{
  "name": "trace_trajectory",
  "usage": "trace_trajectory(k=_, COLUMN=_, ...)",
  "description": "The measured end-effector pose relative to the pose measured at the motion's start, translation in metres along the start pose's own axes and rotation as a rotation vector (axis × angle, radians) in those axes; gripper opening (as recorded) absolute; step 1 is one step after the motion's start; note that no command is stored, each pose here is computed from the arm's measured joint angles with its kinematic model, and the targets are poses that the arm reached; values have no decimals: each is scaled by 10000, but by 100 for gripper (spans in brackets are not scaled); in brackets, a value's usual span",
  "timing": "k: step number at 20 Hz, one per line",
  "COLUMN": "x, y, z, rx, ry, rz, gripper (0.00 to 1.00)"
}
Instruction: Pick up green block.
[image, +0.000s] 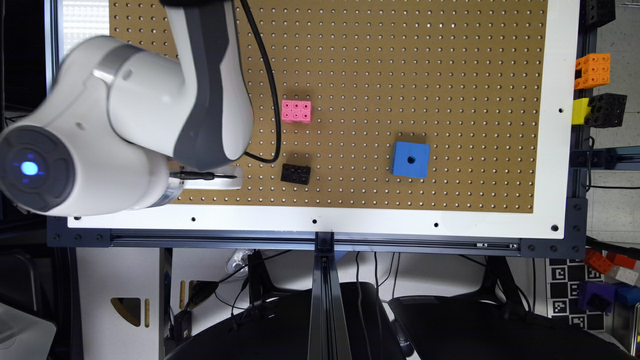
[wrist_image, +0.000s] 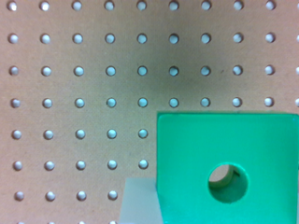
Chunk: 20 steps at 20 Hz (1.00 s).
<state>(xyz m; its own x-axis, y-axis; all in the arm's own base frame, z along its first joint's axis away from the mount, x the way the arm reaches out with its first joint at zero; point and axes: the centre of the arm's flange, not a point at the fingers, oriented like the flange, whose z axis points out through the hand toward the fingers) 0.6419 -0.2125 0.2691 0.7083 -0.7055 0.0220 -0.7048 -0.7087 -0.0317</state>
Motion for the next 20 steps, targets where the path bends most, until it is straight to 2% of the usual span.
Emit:
trace_trajectory(k=3, x=-9, y=3, z=-122, rx=-24, ry=-25, rz=-4, gripper=0)
trace_trajectory(k=7, x=-9, y=0, z=-240, rx=2, ry=48, rz=-8, gripper=0)
trace_trajectory(k=10, x=-16, y=2, z=-339, rx=-1, ry=60, rz=-11, gripper=0)
trace_trajectory(k=12, x=-19, y=1, z=-414, rx=15, ry=105, rz=-13, gripper=0)
trace_trajectory(k=15, x=-30, y=5, z=-520, rx=7, ry=109, rz=-16, gripper=0)
trace_trajectory(k=20, x=-32, y=5, z=-536, rx=7, ry=112, rz=-17, gripper=0)
